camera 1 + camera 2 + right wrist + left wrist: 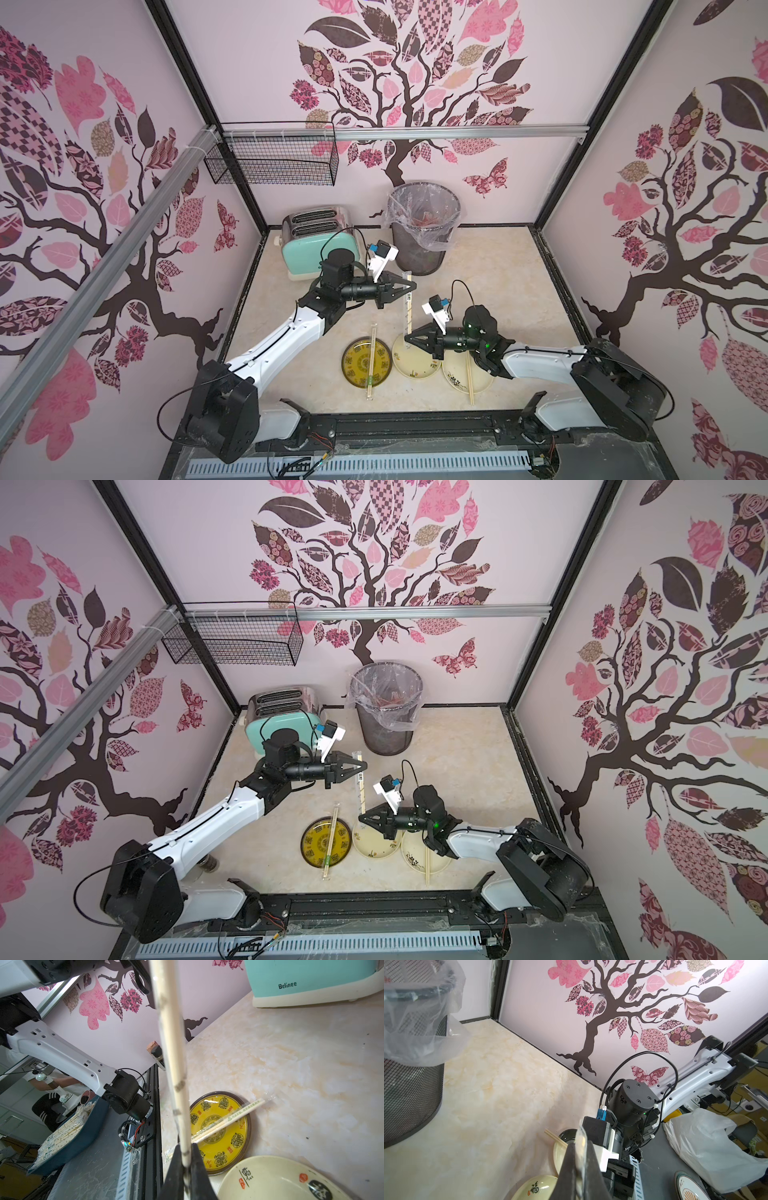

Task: Remove the packaging of disposable chopsticks
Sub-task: Remove the packet bag from the disposable chopsticks.

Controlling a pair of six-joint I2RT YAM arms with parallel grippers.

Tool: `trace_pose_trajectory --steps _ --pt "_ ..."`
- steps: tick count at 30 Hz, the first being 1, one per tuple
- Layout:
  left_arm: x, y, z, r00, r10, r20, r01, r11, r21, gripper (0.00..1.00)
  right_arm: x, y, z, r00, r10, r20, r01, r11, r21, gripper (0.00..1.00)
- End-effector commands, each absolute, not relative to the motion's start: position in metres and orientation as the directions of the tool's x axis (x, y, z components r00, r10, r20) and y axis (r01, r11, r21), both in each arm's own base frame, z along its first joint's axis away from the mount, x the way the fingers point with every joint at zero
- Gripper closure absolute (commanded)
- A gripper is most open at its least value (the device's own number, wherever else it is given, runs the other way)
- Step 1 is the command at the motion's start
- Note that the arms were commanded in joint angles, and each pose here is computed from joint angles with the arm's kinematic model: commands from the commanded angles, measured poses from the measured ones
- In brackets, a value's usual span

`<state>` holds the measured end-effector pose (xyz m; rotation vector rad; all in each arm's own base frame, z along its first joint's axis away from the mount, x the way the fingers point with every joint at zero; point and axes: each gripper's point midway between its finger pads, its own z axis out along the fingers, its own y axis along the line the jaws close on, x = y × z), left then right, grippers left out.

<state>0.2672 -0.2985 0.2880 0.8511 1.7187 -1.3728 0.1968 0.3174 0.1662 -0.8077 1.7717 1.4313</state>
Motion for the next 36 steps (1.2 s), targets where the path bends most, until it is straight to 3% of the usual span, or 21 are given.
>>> trace_pose_trajectory --steps 1,6,17,21,29,36 --pt "0.237 -0.303 0.252 -0.618 0.116 -0.777 0.784 0.152 -0.601 0.93 0.227 0.311 0.232 -0.397 0.169 -0.902 -0.873 0.233 0.427 1.00" --pt "0.222 -0.310 0.243 -0.631 0.155 -0.760 0.776 0.114 -0.621 0.86 0.227 0.309 0.234 -0.392 0.177 -0.903 -0.874 0.235 0.425 1.00" --pt "0.225 -0.311 0.258 -0.604 0.136 -0.786 0.797 0.148 -0.586 0.86 0.228 0.309 0.232 -0.389 0.168 -0.906 -0.874 0.245 0.421 1.00" --pt "0.240 -0.303 0.289 -0.550 0.084 -0.831 0.823 0.220 -0.523 0.78 0.227 0.311 0.230 -0.393 0.160 -0.905 -0.874 0.240 0.422 1.00" --pt "0.265 -0.287 0.335 -0.510 0.016 -0.860 0.839 0.233 -0.492 0.48 0.228 0.311 0.229 -0.391 0.155 -0.907 -0.875 0.243 0.419 1.00" --pt "0.272 -0.300 0.334 -0.522 0.044 -0.852 0.844 0.169 -0.509 0.44 0.228 0.311 0.228 -0.392 0.153 -0.907 -0.875 0.244 0.419 1.00"
